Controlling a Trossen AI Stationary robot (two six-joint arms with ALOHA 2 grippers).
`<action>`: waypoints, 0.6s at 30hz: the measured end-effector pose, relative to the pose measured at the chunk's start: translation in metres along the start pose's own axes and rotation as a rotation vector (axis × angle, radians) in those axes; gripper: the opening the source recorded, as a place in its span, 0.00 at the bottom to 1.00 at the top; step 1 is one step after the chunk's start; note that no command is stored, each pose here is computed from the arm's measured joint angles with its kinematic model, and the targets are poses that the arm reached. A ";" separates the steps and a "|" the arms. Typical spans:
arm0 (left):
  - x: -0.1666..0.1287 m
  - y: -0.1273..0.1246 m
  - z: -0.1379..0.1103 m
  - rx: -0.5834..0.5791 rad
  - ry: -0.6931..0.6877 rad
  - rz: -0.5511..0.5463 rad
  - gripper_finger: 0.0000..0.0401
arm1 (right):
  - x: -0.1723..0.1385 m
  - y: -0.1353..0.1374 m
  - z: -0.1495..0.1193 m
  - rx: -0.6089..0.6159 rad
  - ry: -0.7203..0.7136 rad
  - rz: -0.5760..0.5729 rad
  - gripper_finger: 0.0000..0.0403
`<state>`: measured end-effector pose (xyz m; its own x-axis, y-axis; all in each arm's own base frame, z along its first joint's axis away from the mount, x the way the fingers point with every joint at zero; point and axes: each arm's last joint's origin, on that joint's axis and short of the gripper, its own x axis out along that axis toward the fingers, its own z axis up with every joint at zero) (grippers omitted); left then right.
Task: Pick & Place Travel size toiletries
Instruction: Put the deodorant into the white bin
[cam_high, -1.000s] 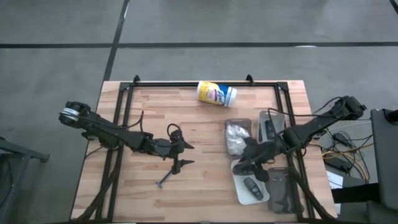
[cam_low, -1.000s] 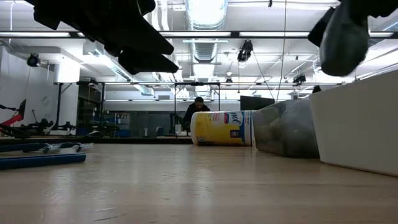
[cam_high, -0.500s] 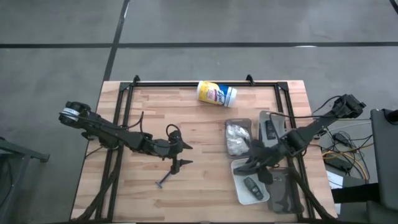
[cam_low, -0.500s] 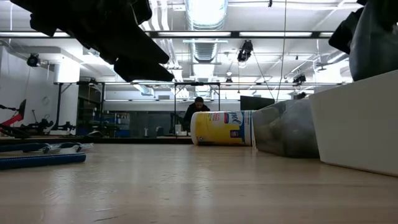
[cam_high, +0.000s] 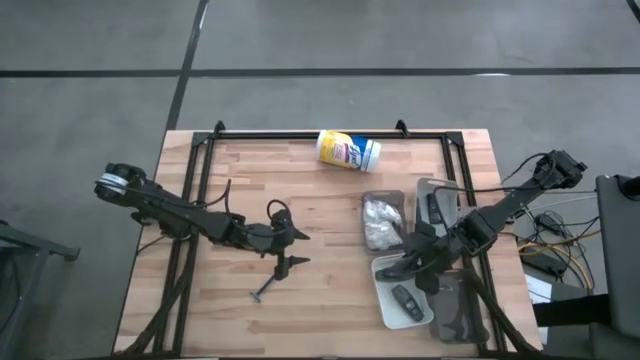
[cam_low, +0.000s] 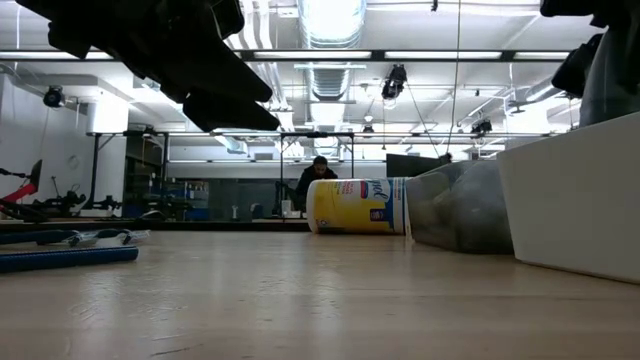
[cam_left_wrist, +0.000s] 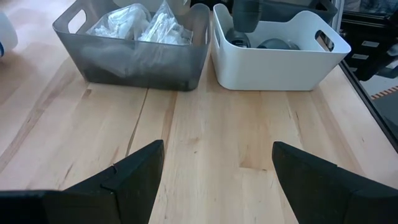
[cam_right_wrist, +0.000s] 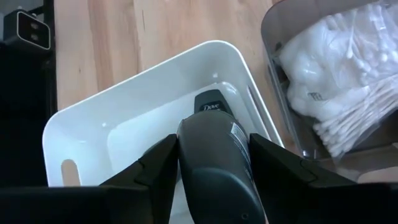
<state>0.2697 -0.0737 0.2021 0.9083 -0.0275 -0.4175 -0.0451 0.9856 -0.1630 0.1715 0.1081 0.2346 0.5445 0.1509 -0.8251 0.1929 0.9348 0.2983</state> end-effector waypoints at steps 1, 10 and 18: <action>0.000 0.000 0.000 0.000 0.000 0.000 0.75 | 0.000 0.000 0.000 0.000 -0.002 -0.003 0.43; 0.000 0.000 0.001 -0.008 -0.008 -0.001 0.75 | 0.007 0.005 0.002 0.019 -0.025 0.016 0.44; 0.000 0.000 0.001 -0.009 -0.013 -0.001 0.75 | 0.023 0.009 -0.004 -0.006 0.014 -0.010 0.43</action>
<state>0.2703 -0.0737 0.2033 0.9137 -0.0262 -0.4056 -0.0477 0.9841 -0.1711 0.1824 0.1213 0.2167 0.5309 0.1465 -0.8347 0.1935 0.9380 0.2877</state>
